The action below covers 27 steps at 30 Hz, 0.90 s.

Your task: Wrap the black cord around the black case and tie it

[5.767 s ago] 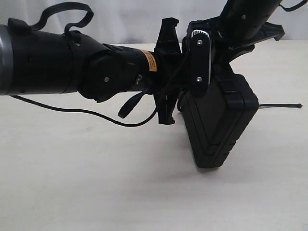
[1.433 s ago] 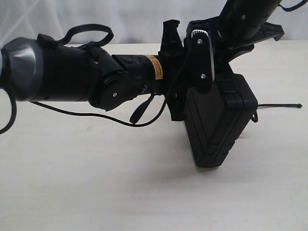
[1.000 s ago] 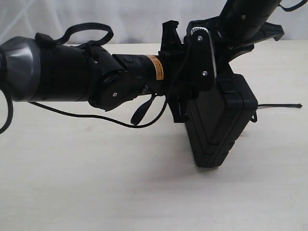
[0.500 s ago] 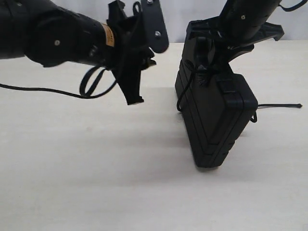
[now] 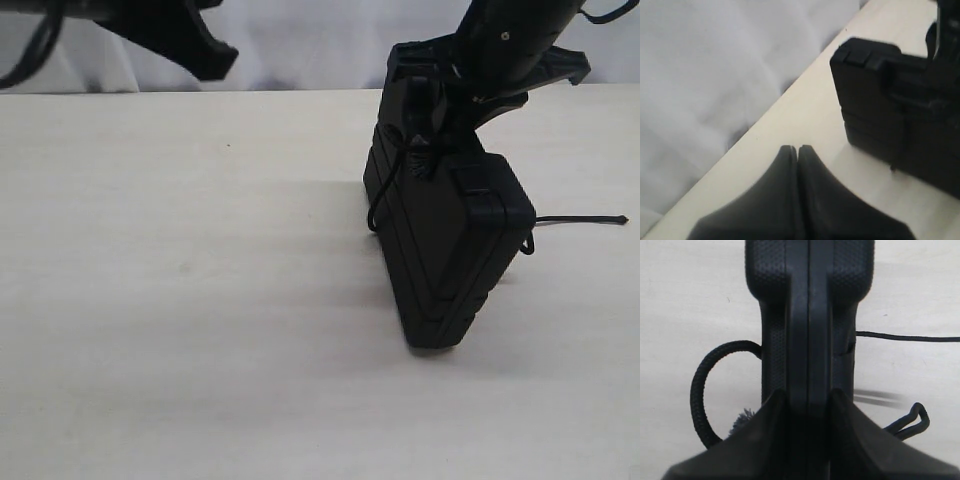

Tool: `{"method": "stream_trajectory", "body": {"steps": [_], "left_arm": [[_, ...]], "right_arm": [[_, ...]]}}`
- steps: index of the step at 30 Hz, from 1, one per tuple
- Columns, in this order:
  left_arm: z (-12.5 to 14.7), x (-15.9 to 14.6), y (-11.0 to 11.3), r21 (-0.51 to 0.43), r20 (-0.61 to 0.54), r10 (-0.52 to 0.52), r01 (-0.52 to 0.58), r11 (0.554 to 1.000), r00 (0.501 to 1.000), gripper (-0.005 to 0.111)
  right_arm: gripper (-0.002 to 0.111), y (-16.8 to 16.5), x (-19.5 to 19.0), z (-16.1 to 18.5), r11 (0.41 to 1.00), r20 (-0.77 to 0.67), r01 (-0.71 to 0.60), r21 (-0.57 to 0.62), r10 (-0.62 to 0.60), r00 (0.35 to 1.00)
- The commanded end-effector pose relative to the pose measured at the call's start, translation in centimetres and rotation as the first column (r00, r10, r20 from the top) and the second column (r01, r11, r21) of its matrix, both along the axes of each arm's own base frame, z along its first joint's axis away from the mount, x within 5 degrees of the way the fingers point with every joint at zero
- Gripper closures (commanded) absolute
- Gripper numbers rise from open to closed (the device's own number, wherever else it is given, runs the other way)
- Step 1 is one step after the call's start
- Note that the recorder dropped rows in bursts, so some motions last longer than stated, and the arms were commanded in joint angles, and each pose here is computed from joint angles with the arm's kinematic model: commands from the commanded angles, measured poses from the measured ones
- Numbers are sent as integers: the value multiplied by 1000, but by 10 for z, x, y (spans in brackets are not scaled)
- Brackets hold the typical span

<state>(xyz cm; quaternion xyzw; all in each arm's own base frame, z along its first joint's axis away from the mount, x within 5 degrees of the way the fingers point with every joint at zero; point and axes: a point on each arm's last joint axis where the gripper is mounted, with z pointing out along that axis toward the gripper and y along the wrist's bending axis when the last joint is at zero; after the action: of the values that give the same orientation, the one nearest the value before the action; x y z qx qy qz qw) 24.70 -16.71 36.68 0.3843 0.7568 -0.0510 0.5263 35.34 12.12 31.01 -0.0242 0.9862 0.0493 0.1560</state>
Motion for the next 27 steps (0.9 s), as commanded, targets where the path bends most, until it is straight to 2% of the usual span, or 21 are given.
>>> {"method": "stream_trajectory", "body": {"steps": [1,4,10,17,22,27], "left_arm": [[27,-21,15,-183,-21,68,-71,981,997,107],[38,-37,25,-247,6,74,-70,966,997,107],[35,-73,49,-394,79,87,-49,918,993,107],[44,-134,91,-479,209,100,13,878,973,107],[55,-189,129,-558,363,132,101,824,922,107],[59,-215,148,-591,423,154,143,794,893,107]], "right_arm": [[104,0,3,-2,1000,16,-2,-3,2,1000],[104,0,3,-2,1000,16,-2,-3,2,1000],[104,0,3,-2,1000,16,-2,-3,2,1000],[104,0,3,-2,1000,16,-2,-3,2,1000],[104,0,3,-2,1000,16,-2,-3,2,1000],[104,0,3,-2,1000,16,-2,-3,2,1000]]}}
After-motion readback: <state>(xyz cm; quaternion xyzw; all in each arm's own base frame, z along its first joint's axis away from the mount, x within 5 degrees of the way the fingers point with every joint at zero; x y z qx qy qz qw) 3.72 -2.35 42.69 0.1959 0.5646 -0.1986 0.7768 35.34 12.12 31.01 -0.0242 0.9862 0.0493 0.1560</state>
